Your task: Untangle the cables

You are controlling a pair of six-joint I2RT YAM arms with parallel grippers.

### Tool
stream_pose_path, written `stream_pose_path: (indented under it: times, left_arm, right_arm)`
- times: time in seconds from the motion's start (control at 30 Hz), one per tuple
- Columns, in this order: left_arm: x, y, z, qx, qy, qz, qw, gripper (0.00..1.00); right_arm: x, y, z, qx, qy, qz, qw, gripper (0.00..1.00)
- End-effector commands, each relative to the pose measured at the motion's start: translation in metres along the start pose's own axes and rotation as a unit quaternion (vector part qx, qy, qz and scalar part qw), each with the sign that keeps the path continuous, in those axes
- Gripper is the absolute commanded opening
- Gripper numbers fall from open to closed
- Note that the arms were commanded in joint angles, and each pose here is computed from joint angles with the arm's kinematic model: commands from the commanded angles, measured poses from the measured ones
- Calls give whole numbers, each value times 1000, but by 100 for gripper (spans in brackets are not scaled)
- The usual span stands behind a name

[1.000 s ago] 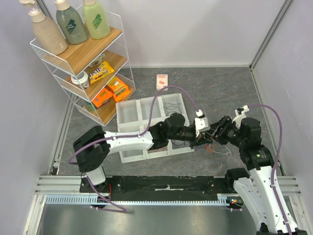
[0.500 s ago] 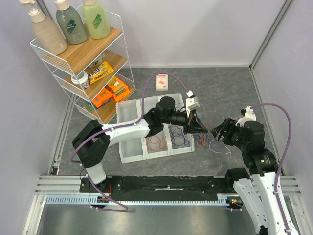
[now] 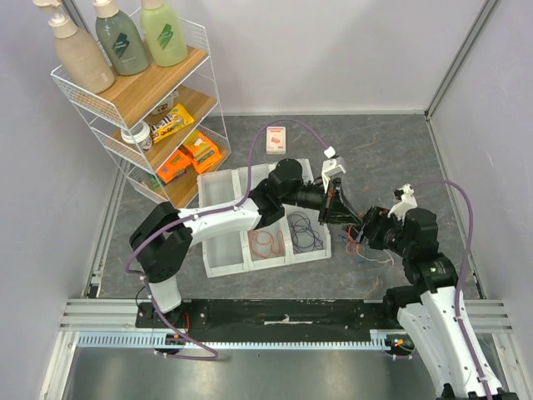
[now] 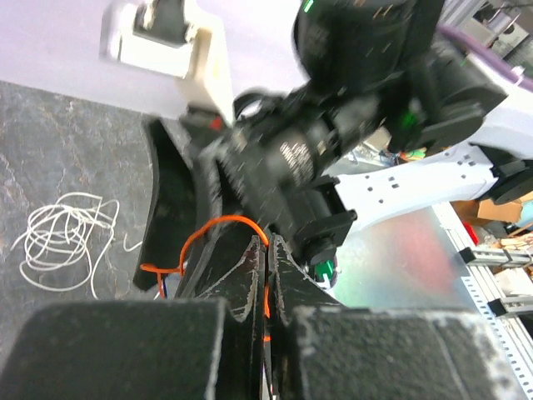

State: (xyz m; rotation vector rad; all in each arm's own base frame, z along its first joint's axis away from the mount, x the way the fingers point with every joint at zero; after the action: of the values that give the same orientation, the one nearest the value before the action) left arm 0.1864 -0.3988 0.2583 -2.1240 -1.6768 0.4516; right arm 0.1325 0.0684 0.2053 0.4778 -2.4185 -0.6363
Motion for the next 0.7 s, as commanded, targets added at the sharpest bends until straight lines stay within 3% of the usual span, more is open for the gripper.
stream_pose_path:
  times: [0.0,0.17,0.37,0.53,0.67]
  left_arm:
    - [-9,-17,-32,-12,-34,33,999,2]
    - [0,-48,-64,-27,-78,5,997,2]
    - [8,-87,-110,-19,-114,-36,993,2]
    - [28,-113,-127,-9,-141,-69,988,2]
    - [44,-125,-129,-9,-144,-104,984,2]
  right_arm:
    - [-10,-6,5,-20,-10,7,1000,79]
    - [-27,-43,15,-89,1,184,979,79]
    - [-49,-94,17,-151,-16,373,915,77]
    - [-45,-147,-1,-201,-42,446,871,76]
    - [-45,-178,-9,-205,-17,474,856,79]
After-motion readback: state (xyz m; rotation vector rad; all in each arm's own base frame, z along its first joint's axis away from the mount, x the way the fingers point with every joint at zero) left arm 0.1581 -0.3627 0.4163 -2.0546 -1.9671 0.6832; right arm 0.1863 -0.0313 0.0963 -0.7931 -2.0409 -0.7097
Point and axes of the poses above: each gripper's point midway between its finger pads, its own x axis back along the fingers, its own y axis along the line the jaws close on, z = x × y, the point moved 9 cm from there along x, back along the fingers, and after that the axes turned 5 degrees about x, right-handed, at the moved point
